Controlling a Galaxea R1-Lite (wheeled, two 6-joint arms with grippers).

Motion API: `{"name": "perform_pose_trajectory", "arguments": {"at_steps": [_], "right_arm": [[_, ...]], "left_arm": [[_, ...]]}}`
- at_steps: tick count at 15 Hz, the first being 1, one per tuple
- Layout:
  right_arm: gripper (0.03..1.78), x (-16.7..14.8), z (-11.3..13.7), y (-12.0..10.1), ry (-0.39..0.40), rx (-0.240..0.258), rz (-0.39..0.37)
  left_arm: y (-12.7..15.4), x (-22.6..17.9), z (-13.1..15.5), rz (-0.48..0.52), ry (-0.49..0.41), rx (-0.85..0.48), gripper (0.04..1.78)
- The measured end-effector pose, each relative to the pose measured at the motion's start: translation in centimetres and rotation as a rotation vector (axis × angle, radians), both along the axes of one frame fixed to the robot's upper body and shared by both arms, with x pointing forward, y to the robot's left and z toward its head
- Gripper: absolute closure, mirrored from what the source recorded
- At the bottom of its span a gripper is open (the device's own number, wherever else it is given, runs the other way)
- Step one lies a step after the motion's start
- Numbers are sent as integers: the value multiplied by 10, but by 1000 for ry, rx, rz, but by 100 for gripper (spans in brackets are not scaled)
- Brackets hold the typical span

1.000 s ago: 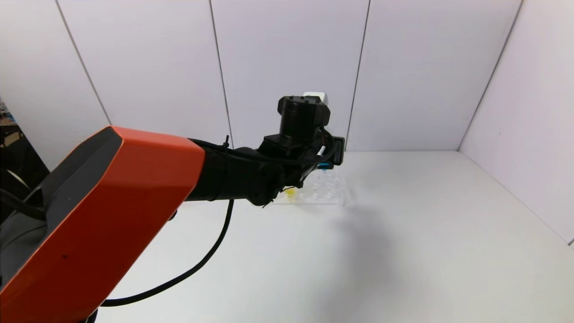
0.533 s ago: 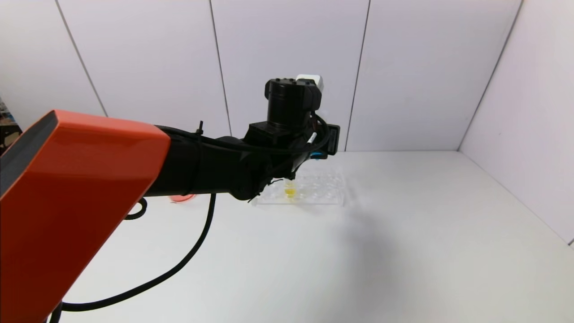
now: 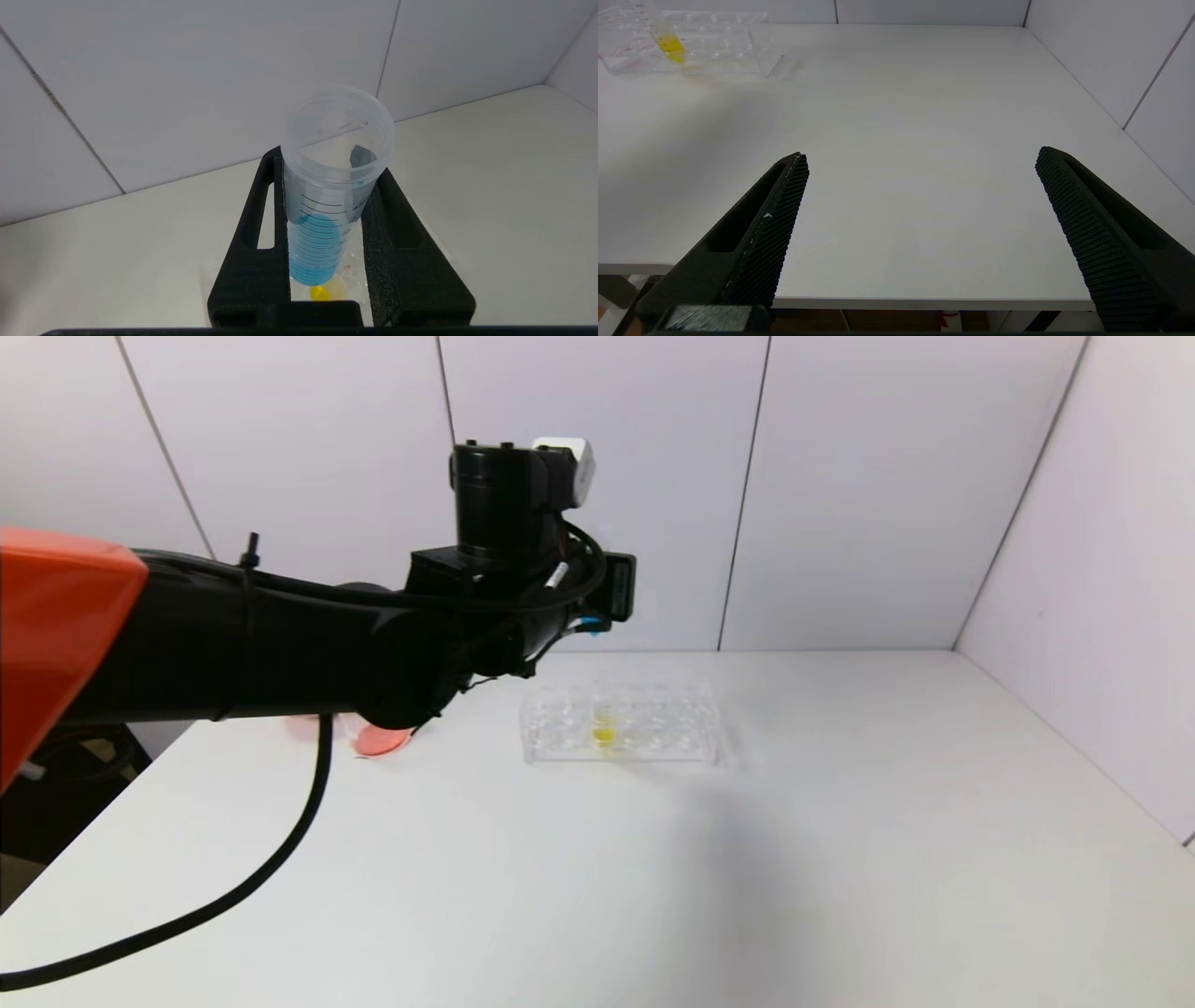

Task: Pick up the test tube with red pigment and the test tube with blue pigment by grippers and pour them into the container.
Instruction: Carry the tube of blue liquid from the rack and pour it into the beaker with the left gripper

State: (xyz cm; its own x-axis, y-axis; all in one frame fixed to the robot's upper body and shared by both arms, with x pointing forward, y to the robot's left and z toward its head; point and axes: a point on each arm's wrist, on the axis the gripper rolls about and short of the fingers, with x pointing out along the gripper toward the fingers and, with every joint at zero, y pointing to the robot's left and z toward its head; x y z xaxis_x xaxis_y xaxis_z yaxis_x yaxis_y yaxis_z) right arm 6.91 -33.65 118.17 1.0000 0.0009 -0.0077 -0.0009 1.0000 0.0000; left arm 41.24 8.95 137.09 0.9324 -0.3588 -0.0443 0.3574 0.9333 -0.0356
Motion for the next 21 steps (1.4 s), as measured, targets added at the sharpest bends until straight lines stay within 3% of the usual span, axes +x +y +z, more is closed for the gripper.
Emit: {"name": "perform_pose_trajectory", "arguments": {"at_steps": [5,9,21], "right_arm": [[4,0,0,0,0,0,0],[4,0,0,0,0,0,0],[4,0,0,0,0,0,1]], "left_arm": [[61,1,4,131,13,21,136],[103,7,8,228,-42,3,136],[210,16,-2,417,-17,14,136]]}}
